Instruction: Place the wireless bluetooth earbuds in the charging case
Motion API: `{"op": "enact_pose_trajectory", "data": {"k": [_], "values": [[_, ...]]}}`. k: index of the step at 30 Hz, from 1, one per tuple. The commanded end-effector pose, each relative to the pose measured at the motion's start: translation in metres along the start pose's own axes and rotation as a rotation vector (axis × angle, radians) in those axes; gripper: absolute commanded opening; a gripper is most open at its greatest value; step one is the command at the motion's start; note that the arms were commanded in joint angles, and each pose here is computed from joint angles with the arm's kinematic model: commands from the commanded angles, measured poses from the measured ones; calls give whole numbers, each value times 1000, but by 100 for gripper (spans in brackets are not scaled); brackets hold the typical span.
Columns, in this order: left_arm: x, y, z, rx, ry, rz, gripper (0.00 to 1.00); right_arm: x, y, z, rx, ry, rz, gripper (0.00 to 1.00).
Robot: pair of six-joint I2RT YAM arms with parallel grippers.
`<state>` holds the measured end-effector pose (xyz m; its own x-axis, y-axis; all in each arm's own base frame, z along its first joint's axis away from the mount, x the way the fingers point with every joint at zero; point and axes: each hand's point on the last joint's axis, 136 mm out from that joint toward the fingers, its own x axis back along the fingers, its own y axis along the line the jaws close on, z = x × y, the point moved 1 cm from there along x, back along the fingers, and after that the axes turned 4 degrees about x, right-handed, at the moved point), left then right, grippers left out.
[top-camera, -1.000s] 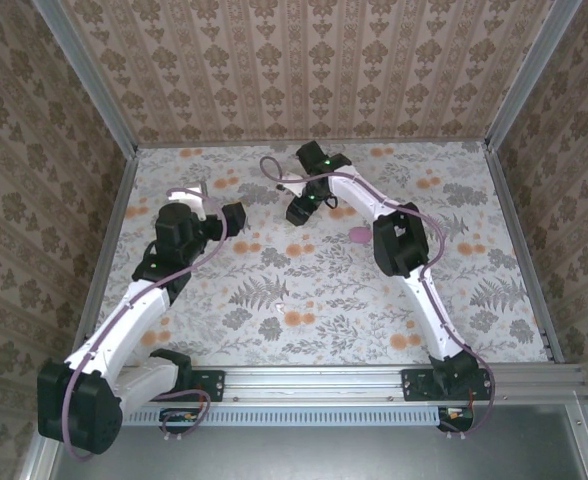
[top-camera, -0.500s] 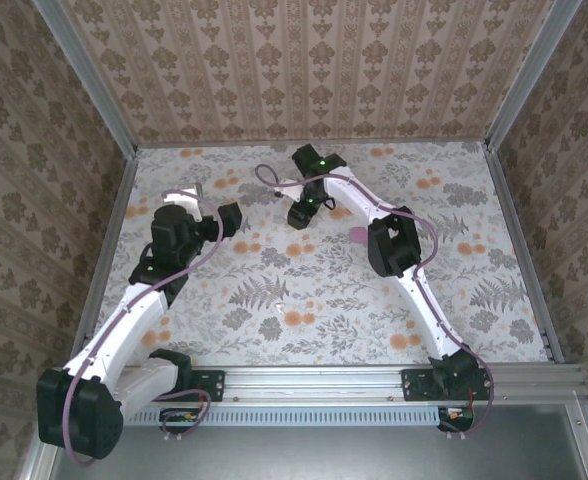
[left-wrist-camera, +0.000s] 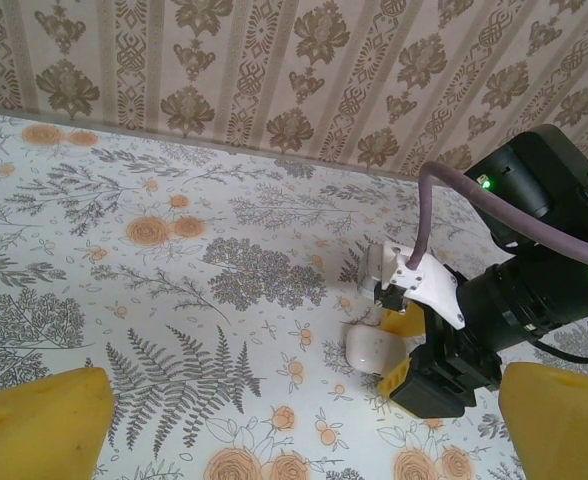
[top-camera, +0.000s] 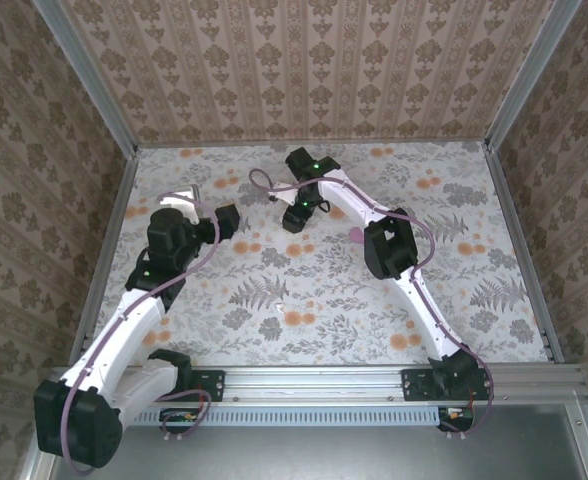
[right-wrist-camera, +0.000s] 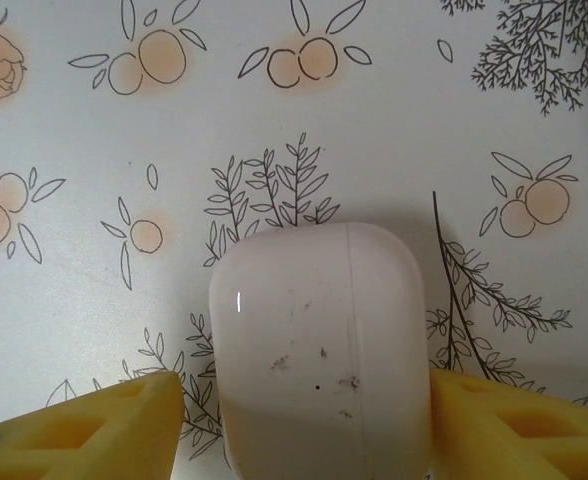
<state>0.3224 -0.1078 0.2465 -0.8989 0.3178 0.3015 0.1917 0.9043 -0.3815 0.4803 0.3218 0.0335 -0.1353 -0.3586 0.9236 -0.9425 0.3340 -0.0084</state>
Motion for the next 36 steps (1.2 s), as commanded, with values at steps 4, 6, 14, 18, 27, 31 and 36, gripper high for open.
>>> {"op": "enact_pose_trajectory", "data": {"k": [4, 6, 14, 18, 27, 31, 36], "values": [[6, 4, 1, 20, -1, -12, 100, -26, 7, 2, 2, -2, -39, 63], [7, 5, 1, 21, -1, -12, 100, -27, 7, 1, -2, -3, -38, 63], [7, 3, 0, 38, -2, -3, 100, -32, 1, 5, 5, 22, -1, 65], [7, 1, -2, 44, -5, 4, 100, -32, 8, 6, 15, 31, -22, 59], [8, 3, -2, 51, -11, -5, 100, -14, 34, 6, -39, 39, -104, 42], [7, 4, -1, 59, -10, -8, 100, 3, 52, 4, -10, -13, -106, 41], [0, 4, 10, 81, 35, -1, 100, 30, 73, 11, -8, -140, -61, 41]]}}
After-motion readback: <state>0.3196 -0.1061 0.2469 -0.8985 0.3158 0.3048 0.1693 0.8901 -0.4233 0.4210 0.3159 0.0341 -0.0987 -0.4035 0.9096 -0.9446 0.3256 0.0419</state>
